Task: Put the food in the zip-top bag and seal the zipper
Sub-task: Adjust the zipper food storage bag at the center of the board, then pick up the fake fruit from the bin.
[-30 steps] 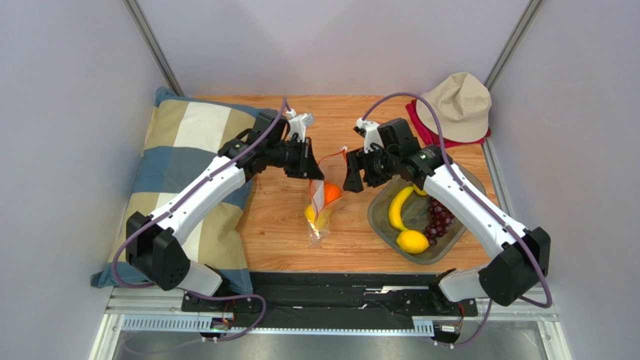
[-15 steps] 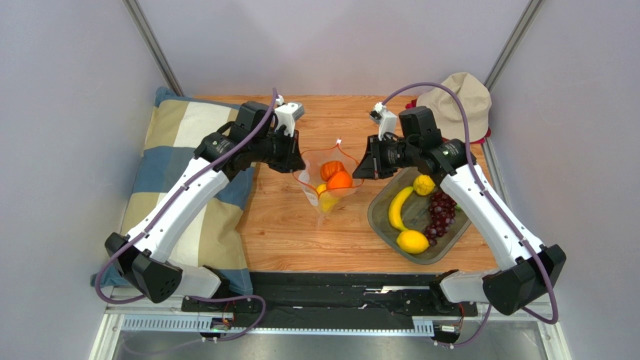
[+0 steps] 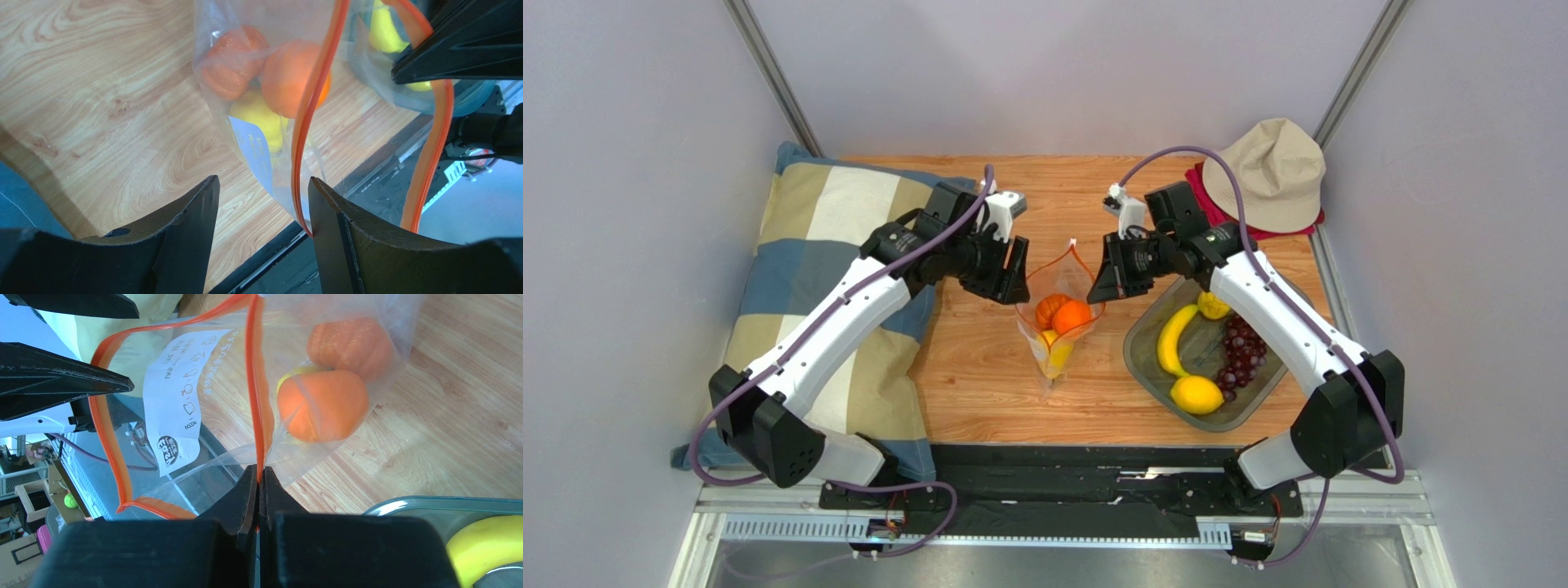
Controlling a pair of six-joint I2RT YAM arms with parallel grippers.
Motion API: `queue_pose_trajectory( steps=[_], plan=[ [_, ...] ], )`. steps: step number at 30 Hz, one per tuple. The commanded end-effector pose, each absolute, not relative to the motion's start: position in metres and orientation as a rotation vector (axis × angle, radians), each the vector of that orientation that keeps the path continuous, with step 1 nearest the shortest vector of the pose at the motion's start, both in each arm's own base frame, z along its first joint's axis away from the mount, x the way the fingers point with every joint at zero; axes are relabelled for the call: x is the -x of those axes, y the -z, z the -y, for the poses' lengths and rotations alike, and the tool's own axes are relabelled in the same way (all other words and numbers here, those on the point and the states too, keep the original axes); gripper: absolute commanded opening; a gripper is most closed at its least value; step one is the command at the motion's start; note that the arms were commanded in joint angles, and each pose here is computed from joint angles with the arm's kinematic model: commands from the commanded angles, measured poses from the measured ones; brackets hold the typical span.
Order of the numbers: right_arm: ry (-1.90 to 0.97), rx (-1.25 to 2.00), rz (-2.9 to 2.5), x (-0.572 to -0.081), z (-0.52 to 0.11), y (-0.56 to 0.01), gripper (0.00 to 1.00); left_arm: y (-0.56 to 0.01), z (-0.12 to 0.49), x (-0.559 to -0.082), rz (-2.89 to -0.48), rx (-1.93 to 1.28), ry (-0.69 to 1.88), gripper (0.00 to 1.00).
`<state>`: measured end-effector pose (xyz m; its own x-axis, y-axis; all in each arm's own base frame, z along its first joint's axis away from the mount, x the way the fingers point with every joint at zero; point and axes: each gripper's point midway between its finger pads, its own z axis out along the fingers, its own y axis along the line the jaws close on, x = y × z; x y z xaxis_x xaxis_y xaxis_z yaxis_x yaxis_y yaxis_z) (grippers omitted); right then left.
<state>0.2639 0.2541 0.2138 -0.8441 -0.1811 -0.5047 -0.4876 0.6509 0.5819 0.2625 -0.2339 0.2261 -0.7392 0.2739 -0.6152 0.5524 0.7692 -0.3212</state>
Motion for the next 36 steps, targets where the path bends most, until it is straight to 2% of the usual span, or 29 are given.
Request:
queue_pose_trajectory(
  steps=[1, 4, 10, 11, 13, 14, 16, 17, 19, 20, 23, 26, 29, 36],
  plan=[
    [-1.058, 0.598, -2.319, -0.268, -0.259, -0.251, 0.00, -0.256, 0.245, -0.269, -2.350, -0.574, 0.736, 0.63],
    [-1.028, 0.600, -2.322, -0.270, -0.255, -0.249, 0.00, -0.258, 0.245, -0.266, -2.353, -0.581, 0.754, 0.61],
    [-1.031, 0.614, -2.311, -0.270, -0.256, -0.250, 0.00, -0.253, 0.252, -0.257, -2.367, -0.624, 0.825, 0.38],
    [-1.035, 0.614, -2.308, -0.270, -0.257, -0.251, 0.00, -0.251, 0.255, -0.257, -2.372, -0.630, 0.834, 0.31],
    [-1.037, 0.617, -2.302, -0.270, -0.257, -0.253, 0.00, -0.249, 0.260, -0.259, -2.391, -0.631, 0.858, 0.22],
    [-1.026, 0.622, -2.305, -0.271, -0.255, -0.251, 0.00, -0.249, 0.262, -0.259, -2.395, -0.633, 0.869, 0.10],
    [-0.984, 0.621, -2.313, -0.275, -0.248, -0.249, 0.05, -0.251, 0.265, -0.259, -2.398, -0.626, 0.895, 0.00],
    [-0.946, 0.632, -2.334, -0.276, -0.237, -0.245, 0.17, -0.254, 0.267, -0.259, -2.388, -0.622, 0.910, 0.00],
    [-0.911, 0.652, -2.340, -0.278, -0.221, -0.248, 0.32, -0.257, 0.270, -0.258, -2.388, -0.615, 0.936, 0.00],
    [-0.867, 0.702, -2.347, -0.275, -0.200, -0.245, 0.48, -0.259, 0.271, -0.258, -2.384, -0.612, 0.940, 0.00],
    [-0.788, 0.700, -2.432, -0.257, -0.157, -0.232, 0.80, -0.257, 0.273, -0.258, -2.388, -0.612, 0.939, 0.00],
    [-0.681, 0.856, -2.530, -0.217, -0.119, -0.200, 0.87, -0.255, 0.275, -0.257, -2.394, -0.616, 0.945, 0.00],
    [-0.534, 0.987, -2.653, -0.182, -0.087, -0.152, 0.89, -0.253, 0.277, -0.257, -2.395, -0.619, 0.946, 0.00],
    [-0.299, 1.095, -2.768, -0.190, -0.054, -0.111, 0.91, -0.249, 0.285, -0.258, -2.402, -0.637, 0.958, 0.00]
  ],
)
